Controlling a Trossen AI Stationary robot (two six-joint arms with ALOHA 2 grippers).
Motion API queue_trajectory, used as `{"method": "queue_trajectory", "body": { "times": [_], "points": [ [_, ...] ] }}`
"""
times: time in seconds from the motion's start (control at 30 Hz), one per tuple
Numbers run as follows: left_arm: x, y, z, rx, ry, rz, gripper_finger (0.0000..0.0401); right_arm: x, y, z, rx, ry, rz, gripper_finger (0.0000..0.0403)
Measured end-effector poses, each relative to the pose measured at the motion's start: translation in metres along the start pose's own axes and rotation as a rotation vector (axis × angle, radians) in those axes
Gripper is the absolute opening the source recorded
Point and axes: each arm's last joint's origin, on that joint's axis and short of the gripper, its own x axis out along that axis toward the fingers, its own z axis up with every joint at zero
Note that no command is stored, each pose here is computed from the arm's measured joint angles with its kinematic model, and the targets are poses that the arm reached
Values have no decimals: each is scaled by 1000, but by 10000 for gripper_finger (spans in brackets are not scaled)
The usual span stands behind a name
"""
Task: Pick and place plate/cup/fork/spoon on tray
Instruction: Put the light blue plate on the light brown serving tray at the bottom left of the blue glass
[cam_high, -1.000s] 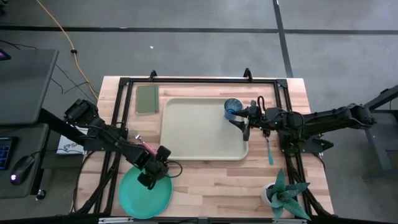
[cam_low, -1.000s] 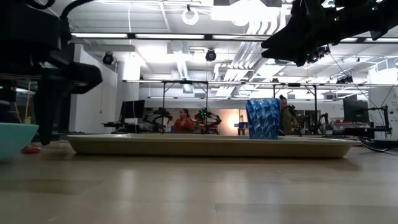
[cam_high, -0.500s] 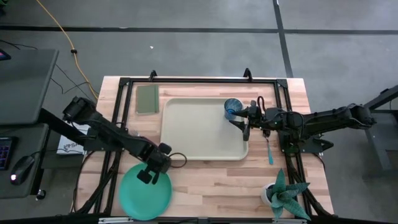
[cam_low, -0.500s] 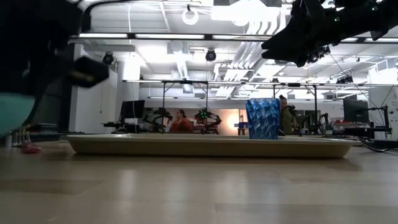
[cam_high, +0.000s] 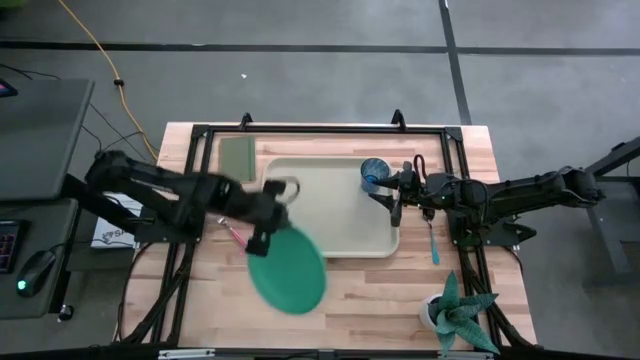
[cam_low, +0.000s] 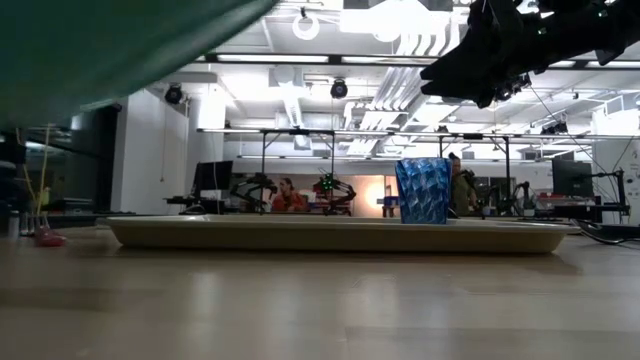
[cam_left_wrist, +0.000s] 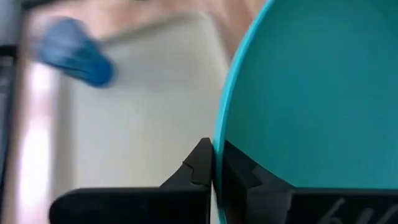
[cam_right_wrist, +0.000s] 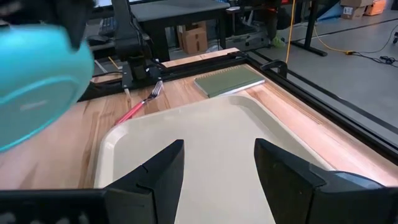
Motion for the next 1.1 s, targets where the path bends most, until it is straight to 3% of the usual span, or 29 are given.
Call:
{"method": "queue_trajectory", "body": {
  "times": [0.2,0.33,0.5,0.6,0.77,1.1],
  "points": [
    [3,57,-3,-218,-59,153,0,0,0,-1,2,8,-1,188],
    [24,81,-17,-398,-87,200,0,0,0,-1,2,8,-1,188],
    [66,89,-50,-517,-85,192,0,0,0,-2,-1,17,-6,188],
    [87,96,-69,-548,-53,251,0,0,-1,-2,19,12,-37,188],
    [94,120,-83,-656,-61,370,0,0,-2,-2,33,9,-53,188],
    [126,135,-116,-785,135,357,0,0,-2,-2,32,13,-53,188]
  ]
}}
